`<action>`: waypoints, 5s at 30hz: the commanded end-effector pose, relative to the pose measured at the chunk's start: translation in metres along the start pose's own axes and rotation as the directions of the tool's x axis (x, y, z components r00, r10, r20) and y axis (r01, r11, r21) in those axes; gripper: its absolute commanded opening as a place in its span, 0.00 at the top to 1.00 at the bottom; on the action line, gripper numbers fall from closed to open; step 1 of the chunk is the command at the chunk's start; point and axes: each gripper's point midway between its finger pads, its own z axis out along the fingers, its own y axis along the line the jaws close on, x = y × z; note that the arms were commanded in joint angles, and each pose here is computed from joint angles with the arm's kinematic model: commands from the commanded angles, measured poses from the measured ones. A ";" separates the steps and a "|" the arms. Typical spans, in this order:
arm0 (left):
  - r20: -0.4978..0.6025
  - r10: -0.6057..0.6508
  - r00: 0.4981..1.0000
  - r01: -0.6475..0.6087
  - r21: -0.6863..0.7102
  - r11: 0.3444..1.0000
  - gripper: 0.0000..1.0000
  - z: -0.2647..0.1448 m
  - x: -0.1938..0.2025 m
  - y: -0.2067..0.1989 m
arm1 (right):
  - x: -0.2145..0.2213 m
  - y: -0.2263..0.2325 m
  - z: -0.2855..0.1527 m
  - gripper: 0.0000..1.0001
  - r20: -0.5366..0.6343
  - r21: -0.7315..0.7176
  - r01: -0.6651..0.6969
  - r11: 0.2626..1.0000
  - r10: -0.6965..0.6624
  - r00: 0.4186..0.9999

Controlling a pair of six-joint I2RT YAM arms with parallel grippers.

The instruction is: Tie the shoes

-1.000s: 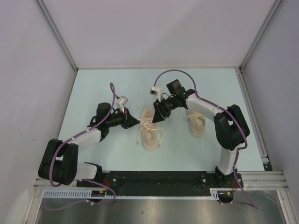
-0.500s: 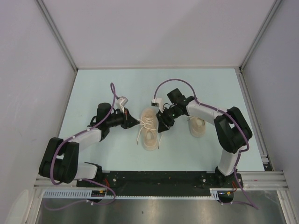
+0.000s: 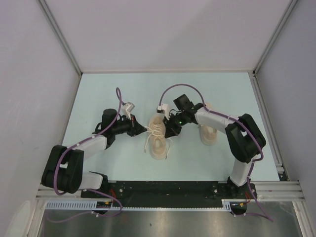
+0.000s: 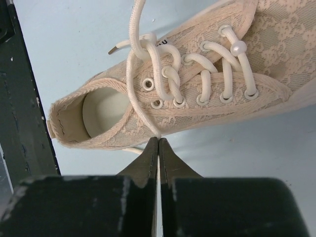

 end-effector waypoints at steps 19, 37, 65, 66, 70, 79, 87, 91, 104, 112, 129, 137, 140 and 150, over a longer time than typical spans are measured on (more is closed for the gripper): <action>-0.007 -0.072 0.997 0.071 -0.039 0.997 0.95 -0.007 0.009 0.008 | -0.031 0.021 -0.016 1.00 0.212 -0.055 -0.387 0.921 0.389 0.896; 0.082 0.663 0.744 -0.662 0.221 0.716 0.62 -0.031 -0.048 -0.052 | -0.035 0.022 -0.021 1.00 0.230 -0.047 -0.307 0.951 0.309 0.923; -0.050 0.774 0.631 -0.692 0.414 0.591 0.80 0.035 -0.014 -0.041 | -0.039 0.028 -0.008 1.00 0.224 -0.096 -0.368 0.925 0.381 0.897; -0.057 0.773 0.632 -0.688 0.419 0.593 0.80 0.036 -0.012 -0.040 | -0.040 0.029 -0.007 1.00 0.224 -0.099 -0.368 0.925 0.381 0.897; -0.082 0.772 0.630 -0.679 0.423 0.599 0.81 0.040 -0.011 -0.039 | -0.041 0.031 -0.005 1.00 0.222 -0.109 -0.371 0.922 0.387 0.895; -0.130 0.781 0.611 -0.679 0.423 0.601 0.76 0.045 -0.005 -0.035 | -0.036 0.034 -0.001 1.00 0.199 -0.116 -0.380 0.918 0.396 0.896; -0.120 0.773 0.623 -0.671 0.427 0.606 0.99 0.045 -0.008 -0.042 | -0.034 0.034 0.003 1.00 0.189 -0.119 -0.397 0.910 0.413 0.891; -0.102 0.735 0.670 -0.652 0.392 0.649 1.00 0.046 -0.018 -0.048 | -0.034 0.034 0.007 1.00 0.183 -0.125 -0.420 0.899 0.437 0.881; -0.137 0.626 0.768 -0.541 0.385 0.747 1.00 0.042 -0.014 -0.057 | -0.050 0.011 0.016 1.00 0.265 -0.112 -0.529 0.841 0.538 0.800; -0.153 0.554 0.818 -0.479 0.351 0.804 1.00 0.037 -0.015 -0.056 | -0.044 -0.014 0.015 1.00 0.304 -0.045 -0.599 0.800 0.582 0.754; -0.183 0.398 0.899 -0.324 0.336 0.884 1.00 0.029 -0.009 -0.051 | -0.045 -0.011 0.026 1.00 0.311 -0.029 -0.628 0.777 0.604 0.733; -0.140 0.370 0.918 -0.329 0.248 0.911 0.84 0.025 -0.036 -0.034 | -0.041 -0.008 0.019 1.00 0.292 -0.018 -0.611 0.791 0.589 0.754; -0.114 0.406 0.907 -0.378 0.206 0.903 0.71 0.025 -0.052 -0.029 | -0.040 -0.002 0.017 1.00 0.278 -0.021 -0.595 0.803 0.577 0.768; -0.182 0.460 0.869 -0.446 0.114 0.888 0.64 0.036 -0.075 0.000 | -0.041 0.006 0.015 1.00 0.266 -0.032 -0.580 0.814 0.566 0.780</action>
